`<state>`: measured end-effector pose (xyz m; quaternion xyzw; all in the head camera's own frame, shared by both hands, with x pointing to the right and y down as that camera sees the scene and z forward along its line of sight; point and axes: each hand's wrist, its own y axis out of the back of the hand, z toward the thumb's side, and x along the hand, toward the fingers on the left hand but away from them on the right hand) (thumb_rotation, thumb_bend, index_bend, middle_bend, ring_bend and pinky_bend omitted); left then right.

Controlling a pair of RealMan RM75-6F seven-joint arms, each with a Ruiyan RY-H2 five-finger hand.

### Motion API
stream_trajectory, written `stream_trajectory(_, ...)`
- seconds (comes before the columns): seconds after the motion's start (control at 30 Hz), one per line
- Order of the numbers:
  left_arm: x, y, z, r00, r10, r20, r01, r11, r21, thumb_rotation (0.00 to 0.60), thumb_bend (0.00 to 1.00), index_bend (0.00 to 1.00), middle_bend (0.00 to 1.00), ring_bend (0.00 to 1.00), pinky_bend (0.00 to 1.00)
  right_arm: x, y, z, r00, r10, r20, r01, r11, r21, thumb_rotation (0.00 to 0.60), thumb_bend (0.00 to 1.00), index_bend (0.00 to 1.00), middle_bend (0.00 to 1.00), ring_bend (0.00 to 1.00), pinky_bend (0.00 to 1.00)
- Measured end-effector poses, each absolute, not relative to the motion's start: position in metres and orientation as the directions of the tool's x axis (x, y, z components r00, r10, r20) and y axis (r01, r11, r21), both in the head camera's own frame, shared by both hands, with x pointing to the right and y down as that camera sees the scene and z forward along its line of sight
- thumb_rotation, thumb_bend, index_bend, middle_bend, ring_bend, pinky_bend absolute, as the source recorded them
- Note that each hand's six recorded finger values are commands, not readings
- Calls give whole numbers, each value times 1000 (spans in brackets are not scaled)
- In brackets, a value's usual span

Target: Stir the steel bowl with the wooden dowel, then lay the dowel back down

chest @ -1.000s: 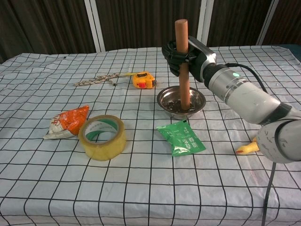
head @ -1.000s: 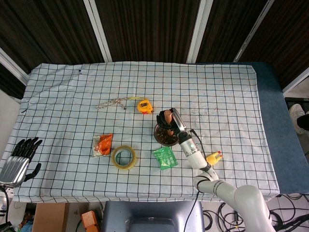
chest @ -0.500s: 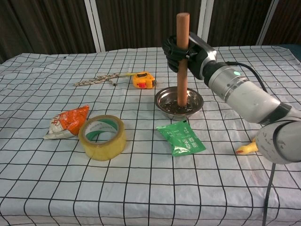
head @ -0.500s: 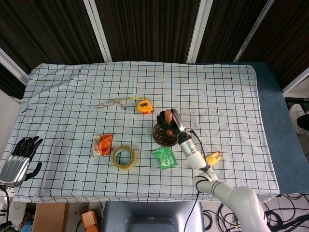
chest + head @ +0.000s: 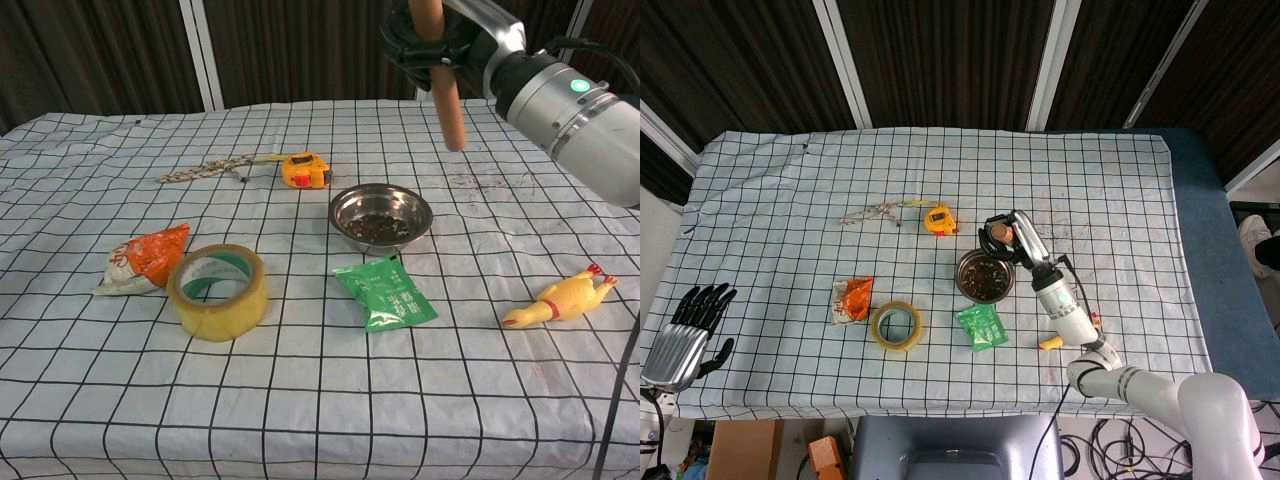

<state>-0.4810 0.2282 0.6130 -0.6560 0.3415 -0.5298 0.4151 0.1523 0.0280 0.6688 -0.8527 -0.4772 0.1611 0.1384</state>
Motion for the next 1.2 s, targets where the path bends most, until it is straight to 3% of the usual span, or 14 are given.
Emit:
stream_trajectory(0.1,-480,227,612,208,-888,410,-7,-421,-907,600,420,0,31,39,21,180,31,677,473,860,-190,616,-477,-627,600,856,1000,1000,1000,1000)
stream_trajectory(0.2,-478,226,612,214,-885,413,1,-422,-907,600,421,0,31,39,21,215,39,695,438,856,-274,401,-459,-793,600,856,1000,1000,1000,1000)
stream_trajectory(0.33,-474,226,613,223,-881,417,10,-426,-905,600,420,0,32,39,21,260,47,721,375,848,-374,132,-448,-884,600,857,997,999,989,1000)
stream_trajectory(0.57,-474,227,615,220,-876,429,13,-437,-900,600,420,0,31,39,21,297,73,766,282,806,-520,-123,-507,-853,600,848,898,918,862,1000)
stream_trajectory(0.67,-474,228,615,221,-875,430,15,-438,-899,600,420,0,31,39,21,299,78,774,265,798,-541,-137,-524,-841,600,792,768,794,735,977)
stream_trajectory(0.77,-475,228,614,218,-877,429,12,-437,-899,600,420,0,31,39,21,302,83,781,249,782,-572,-146,-553,-820,599,666,605,649,598,871)
stream_trajectory(0.93,-476,228,614,218,-876,430,13,-438,-899,600,420,0,31,39,21,307,86,787,225,761,-608,-151,-590,-793,516,454,378,443,377,703)
stream_trajectory(1.2,-476,229,616,221,-873,434,3,-445,-896,600,421,0,31,39,21,316,85,783,215,744,-633,-129,-620,-773,409,341,242,309,244,562)
